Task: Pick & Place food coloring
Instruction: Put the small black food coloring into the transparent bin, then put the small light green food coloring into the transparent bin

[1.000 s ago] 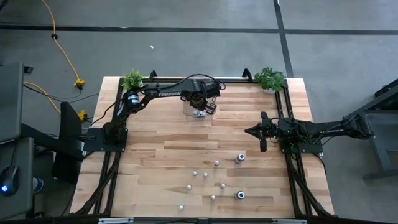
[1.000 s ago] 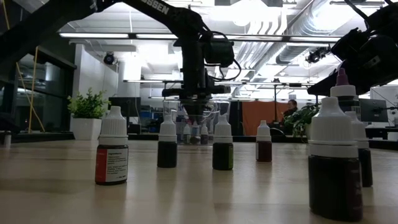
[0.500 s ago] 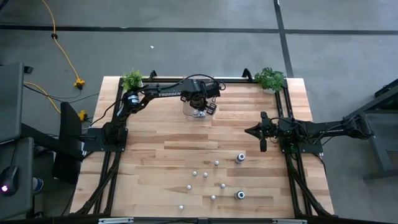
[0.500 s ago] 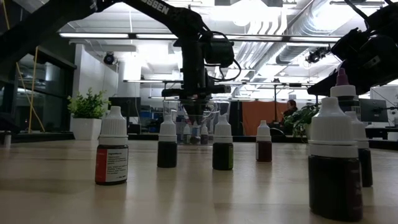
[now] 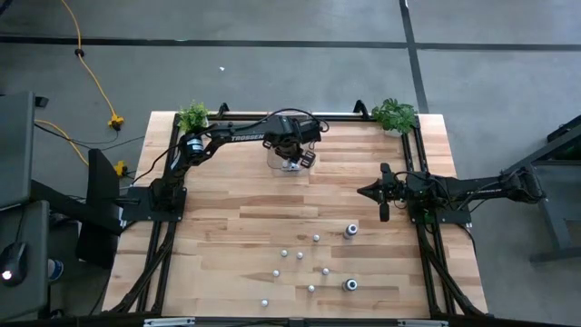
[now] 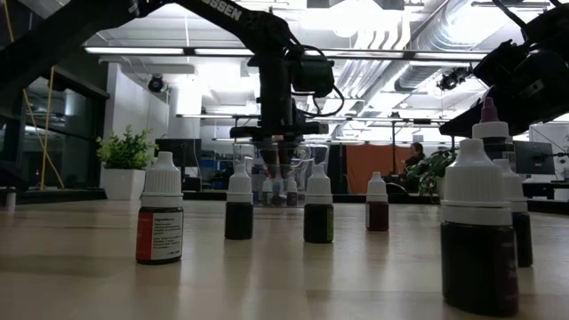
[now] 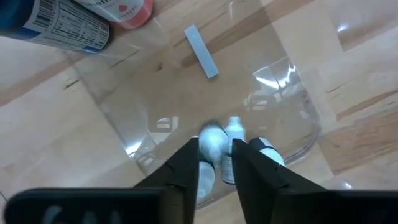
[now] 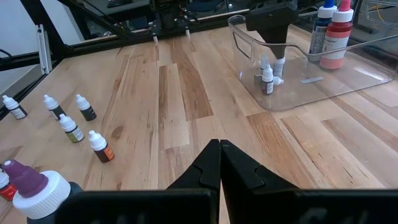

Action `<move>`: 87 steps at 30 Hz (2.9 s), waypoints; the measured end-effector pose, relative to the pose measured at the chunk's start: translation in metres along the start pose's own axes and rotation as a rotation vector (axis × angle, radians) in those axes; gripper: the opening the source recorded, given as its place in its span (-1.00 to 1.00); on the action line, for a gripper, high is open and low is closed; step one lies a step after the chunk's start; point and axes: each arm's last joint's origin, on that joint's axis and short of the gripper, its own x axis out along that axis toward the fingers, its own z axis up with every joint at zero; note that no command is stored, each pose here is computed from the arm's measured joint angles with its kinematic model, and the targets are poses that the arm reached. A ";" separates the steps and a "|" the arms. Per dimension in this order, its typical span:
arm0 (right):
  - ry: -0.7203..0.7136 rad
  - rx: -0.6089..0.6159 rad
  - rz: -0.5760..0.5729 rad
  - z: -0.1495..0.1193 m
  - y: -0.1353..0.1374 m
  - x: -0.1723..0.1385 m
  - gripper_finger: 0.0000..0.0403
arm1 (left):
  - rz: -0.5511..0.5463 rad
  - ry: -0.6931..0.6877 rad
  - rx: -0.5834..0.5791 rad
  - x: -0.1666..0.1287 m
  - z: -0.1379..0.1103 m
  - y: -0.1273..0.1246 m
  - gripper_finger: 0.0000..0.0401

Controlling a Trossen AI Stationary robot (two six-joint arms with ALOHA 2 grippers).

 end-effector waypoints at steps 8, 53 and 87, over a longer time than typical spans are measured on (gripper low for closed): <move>0.000 0.000 0.000 0.000 0.000 0.000 -1.00 | 0.001 0.002 0.011 0.000 0.000 0.000 -0.37; -0.001 0.000 0.000 0.000 0.000 0.000 -1.00 | -0.137 -0.008 0.536 -0.174 -0.073 -0.028 -0.36; 0.000 0.000 0.000 0.000 0.000 0.000 -1.00 | -0.235 0.042 0.231 -0.138 -0.256 0.050 -0.36</move>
